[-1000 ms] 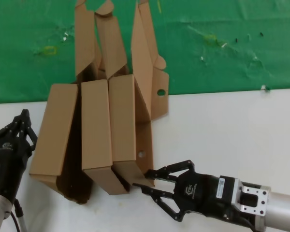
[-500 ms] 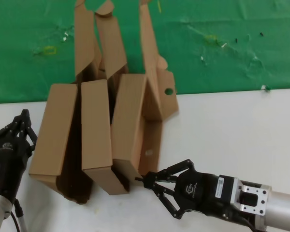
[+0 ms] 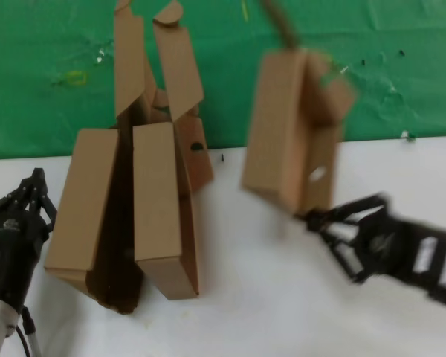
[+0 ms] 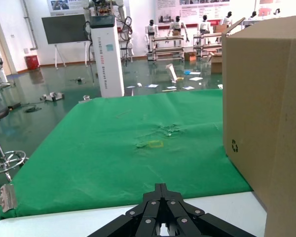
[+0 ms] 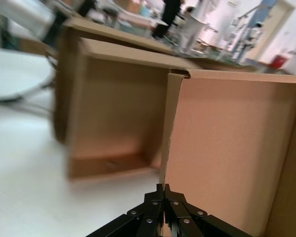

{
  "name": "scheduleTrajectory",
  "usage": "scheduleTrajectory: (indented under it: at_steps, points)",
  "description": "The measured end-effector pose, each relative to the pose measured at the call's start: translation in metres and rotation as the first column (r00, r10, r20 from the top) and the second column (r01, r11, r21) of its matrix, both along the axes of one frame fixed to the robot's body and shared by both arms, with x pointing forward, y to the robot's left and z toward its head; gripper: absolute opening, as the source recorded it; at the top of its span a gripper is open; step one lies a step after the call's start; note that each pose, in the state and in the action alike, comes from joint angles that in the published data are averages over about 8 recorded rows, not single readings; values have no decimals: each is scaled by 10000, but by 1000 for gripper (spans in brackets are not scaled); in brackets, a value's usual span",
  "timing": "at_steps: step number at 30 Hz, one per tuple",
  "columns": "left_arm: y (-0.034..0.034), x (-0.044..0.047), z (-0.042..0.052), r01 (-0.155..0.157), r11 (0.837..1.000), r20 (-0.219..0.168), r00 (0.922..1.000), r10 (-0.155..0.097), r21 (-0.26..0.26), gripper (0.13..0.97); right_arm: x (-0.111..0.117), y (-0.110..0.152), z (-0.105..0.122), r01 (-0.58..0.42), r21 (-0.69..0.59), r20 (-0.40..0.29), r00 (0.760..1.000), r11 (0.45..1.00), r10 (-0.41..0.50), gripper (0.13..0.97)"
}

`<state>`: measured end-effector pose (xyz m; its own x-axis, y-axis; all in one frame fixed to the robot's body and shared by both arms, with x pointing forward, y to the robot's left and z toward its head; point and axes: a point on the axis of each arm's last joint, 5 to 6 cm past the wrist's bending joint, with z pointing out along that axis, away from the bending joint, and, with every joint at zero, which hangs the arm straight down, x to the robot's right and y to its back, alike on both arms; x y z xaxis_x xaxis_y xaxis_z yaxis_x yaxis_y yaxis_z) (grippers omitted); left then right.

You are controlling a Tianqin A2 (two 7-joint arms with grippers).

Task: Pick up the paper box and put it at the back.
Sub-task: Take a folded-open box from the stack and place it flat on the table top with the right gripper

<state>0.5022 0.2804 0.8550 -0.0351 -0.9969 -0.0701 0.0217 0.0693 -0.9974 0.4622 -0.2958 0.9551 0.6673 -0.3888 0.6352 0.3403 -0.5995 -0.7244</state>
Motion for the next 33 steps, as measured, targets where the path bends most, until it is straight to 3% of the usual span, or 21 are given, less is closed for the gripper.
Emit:
scheduleTrajectory:
  at_steps: [7,14,20,33]
  points:
    - [0,0,0,0,10000,0,10000,0,4,143,-51,-291,539,791,-1311,1367,9887,9882,-610,149]
    - [0,0,0,0,10000,0,10000,0,6,143,246,-301,750,1479,-3247,1947,9770,9342,-870,149]
    - [0,0,0,0,10000,0,10000,0,6,143,708,-224,788,2160,-4864,1790,9730,8466,-1454,149]
    - [0,0,0,0,10000,0,10000,0,5,143,1458,339,1075,2917,-7035,1140,9464,6480,-3022,149]
